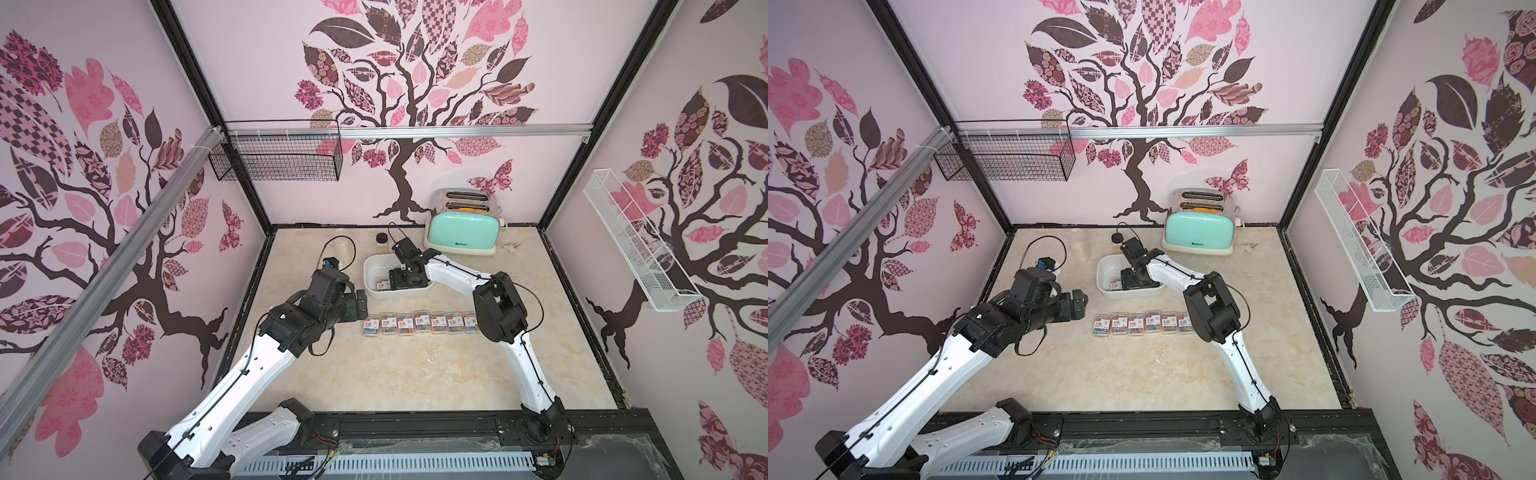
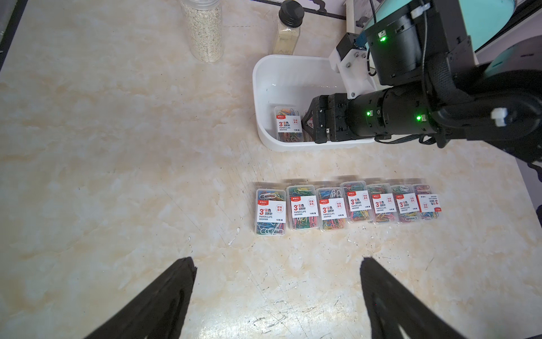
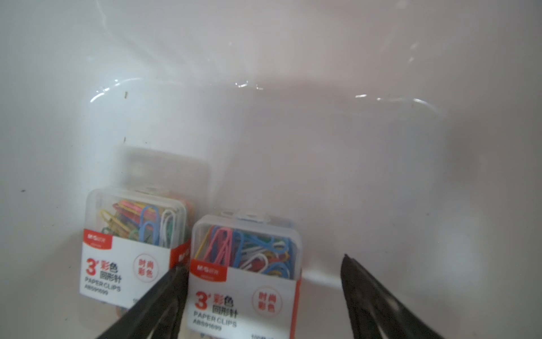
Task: Take the paper clips out of the storage box
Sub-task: Pick up the boxed paper clips from the storage box.
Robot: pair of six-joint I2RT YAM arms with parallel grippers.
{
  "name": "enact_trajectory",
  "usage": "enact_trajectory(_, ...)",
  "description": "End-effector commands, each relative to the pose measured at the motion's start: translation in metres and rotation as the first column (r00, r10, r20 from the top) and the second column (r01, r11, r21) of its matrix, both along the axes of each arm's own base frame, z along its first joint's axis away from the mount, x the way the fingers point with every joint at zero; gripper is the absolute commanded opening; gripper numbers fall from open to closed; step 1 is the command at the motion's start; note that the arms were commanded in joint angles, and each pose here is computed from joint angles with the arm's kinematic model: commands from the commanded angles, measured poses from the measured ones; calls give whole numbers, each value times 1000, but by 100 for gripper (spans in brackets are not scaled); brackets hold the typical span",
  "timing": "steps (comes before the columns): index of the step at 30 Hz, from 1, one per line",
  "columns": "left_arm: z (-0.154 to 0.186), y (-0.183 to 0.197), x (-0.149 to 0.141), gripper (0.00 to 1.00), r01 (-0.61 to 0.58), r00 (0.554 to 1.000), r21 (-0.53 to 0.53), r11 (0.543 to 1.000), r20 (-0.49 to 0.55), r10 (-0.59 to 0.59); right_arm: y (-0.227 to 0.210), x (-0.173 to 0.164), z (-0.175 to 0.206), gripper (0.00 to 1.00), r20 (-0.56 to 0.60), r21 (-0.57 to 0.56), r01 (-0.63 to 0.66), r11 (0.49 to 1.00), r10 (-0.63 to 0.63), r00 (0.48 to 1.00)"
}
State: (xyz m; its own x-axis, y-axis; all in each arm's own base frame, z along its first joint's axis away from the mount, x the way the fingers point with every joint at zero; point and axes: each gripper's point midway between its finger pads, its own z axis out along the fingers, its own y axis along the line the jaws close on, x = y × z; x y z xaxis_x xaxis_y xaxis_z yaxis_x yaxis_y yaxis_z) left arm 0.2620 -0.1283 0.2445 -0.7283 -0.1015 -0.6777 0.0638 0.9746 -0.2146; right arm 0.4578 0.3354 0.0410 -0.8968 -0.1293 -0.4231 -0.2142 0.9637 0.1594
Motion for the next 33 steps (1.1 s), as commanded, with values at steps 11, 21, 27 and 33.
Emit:
enact_trajectory(11, -7, -2, 5, 94, 17, 1000, -6, 1000, -12, -17, 1, 6, -13, 64, 36, -46, 11, 999, -9, 999)
enact_trajectory(21, -8, -5, 11, 94, 23, 1000, -14, 1000, -11, -23, 0, 10, 22, 53, 104, -30, -2, 1000, 5, 995)
enact_trajectory(27, -9, -5, 12, 94, 22, 1000, -14, 1000, -10, -23, 3, 14, 50, 48, 157, -14, -23, 1000, 25, 987)
enact_trajectory(33, -8, -4, 12, 94, 24, 1000, -15, 1000, -7, -24, 3, 15, 68, 46, 185, -9, -38, 999, 39, 982)
